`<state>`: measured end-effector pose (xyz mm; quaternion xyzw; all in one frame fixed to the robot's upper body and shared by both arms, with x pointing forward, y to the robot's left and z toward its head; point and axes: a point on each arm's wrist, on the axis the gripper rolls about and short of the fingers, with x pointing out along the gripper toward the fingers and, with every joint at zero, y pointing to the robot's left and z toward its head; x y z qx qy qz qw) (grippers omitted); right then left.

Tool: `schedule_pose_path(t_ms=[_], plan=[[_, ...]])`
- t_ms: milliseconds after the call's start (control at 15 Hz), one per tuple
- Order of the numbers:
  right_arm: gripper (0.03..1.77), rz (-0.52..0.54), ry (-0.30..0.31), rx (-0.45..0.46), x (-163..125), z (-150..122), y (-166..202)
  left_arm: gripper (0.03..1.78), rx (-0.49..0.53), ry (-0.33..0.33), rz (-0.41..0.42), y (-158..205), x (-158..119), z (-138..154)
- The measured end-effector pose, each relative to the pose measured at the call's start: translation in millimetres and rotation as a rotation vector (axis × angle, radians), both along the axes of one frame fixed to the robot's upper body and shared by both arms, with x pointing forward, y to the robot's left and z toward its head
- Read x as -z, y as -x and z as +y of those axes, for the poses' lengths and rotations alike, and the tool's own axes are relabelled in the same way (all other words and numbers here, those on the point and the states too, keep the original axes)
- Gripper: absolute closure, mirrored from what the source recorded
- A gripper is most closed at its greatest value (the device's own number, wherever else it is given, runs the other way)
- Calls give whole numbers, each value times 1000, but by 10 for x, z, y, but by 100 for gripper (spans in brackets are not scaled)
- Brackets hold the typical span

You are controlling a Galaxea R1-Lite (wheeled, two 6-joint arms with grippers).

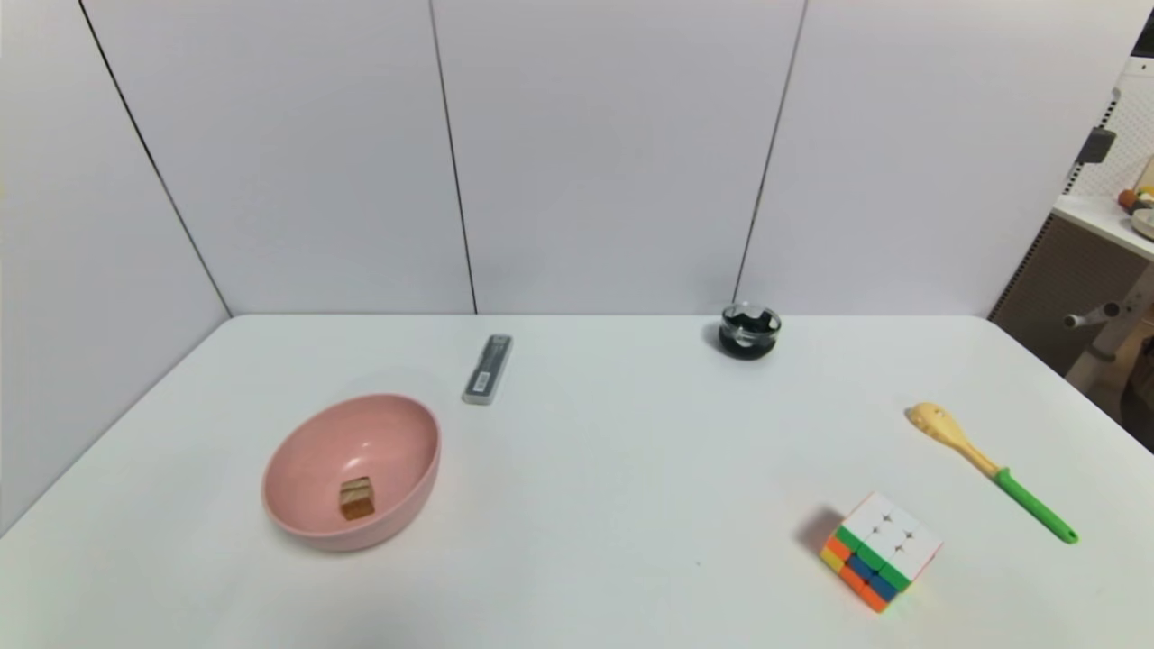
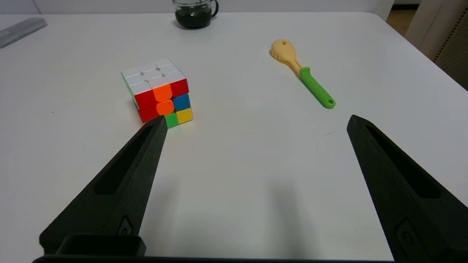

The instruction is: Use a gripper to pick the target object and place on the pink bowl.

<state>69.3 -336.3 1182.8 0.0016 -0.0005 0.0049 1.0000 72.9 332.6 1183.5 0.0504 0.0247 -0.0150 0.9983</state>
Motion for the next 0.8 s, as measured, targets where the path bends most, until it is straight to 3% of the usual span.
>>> schedule_pose_path(t_ms=[333,800], plan=[[10,0,0,0,0,0,0,12,-6,38,-46,35,10,2],[10,0,-5,0,0,0,0,12,-7,40,-52,38,9,2]])
